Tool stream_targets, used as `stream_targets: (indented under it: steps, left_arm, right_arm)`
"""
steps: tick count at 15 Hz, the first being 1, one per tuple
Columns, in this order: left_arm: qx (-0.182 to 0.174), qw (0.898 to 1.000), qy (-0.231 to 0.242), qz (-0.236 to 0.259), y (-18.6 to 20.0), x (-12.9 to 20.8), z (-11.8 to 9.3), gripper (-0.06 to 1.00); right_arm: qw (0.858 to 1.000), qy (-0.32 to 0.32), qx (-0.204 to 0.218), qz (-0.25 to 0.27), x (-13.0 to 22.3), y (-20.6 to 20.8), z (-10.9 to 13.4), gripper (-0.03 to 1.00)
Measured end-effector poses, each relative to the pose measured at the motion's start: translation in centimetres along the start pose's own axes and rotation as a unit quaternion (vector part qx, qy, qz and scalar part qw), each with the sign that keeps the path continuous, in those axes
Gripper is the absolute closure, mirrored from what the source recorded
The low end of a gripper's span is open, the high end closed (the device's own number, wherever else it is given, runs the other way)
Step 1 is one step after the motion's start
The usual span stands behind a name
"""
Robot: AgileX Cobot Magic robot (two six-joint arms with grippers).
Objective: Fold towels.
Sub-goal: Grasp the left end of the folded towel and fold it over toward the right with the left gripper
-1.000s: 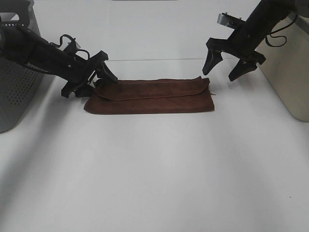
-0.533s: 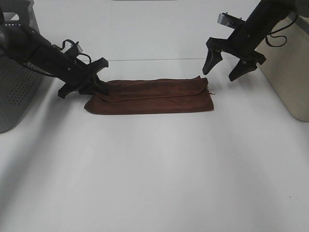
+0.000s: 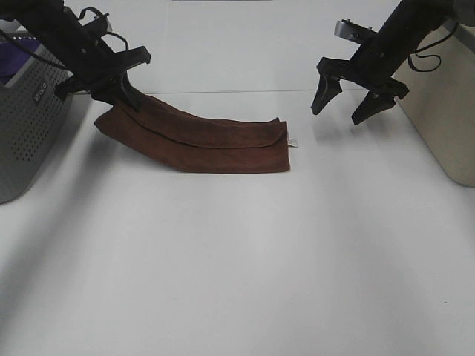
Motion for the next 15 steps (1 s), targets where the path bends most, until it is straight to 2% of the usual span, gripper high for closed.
stream_targets:
  steps: [3, 5, 6, 7, 8, 11, 13, 15]
  left_arm:
    - [0.000, 1.000, 0.002, 0.005, 1.4, -0.2, -1.6, 0.91]
    - [0.009, 1.000, -0.018, 0.023, 0.5, 1.4, -5.6, 0.91]
    - [0.009, 1.000, -0.018, 0.023, 0.5, 1.4, -5.6, 0.91]
    - [0.013, 0.999, -0.027, 0.030, -0.2, 2.2, -7.3, 0.91]
    - [0.023, 0.999, -0.043, 0.024, -1.1, 3.2, -9.8, 0.91]
    - [0.053, 0.996, -0.065, -0.008, -2.6, 4.4, -14.2, 0.91]
    - [0.069, 0.995, -0.062, -0.024, -3.9, 5.0, -16.0, 0.91]
    - [0.078, 0.995, -0.053, -0.041, -5.4, 5.2, -16.9, 0.91]
  right_arm:
    - [1.000, 0.000, 0.000, 0.000, 0.0, 0.0, 0.0, 0.14]
    - [1.000, 0.000, 0.000, 0.000, 0.0, 0.0, 0.0, 0.14]
    - [1.000, 0.000, 0.000, 0.000, 0.0, 0.0, 0.0, 0.14]
    - [1.000, 0.000, 0.000, 0.000, 0.0, 0.0, 0.0, 0.14]
    - [1.000, 0.000, 0.000, 0.000, 0.0, 0.0, 0.0, 0.14]
    - [1.000, 0.000, 0.000, 0.000, 0.0, 0.0, 0.0, 0.14]
    - [1.000, 0.000, 0.000, 0.000, 0.0, 0.0, 0.0, 0.14]
    - [1.000, 0.000, 0.000, 0.000, 0.0, 0.0, 0.0, 0.14]
Point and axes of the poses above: a point on each arm's last joint axis where the gripper is mounted, y pointing back along that axis away from the gripper, z along the wrist's bending axis when the last joint is at zero, x = y × z, the point moved 4 cm from there along -y, pointing out along that axis toward the gripper, and after that the axes turned 2 degrees about y, right-handed, at the moved point
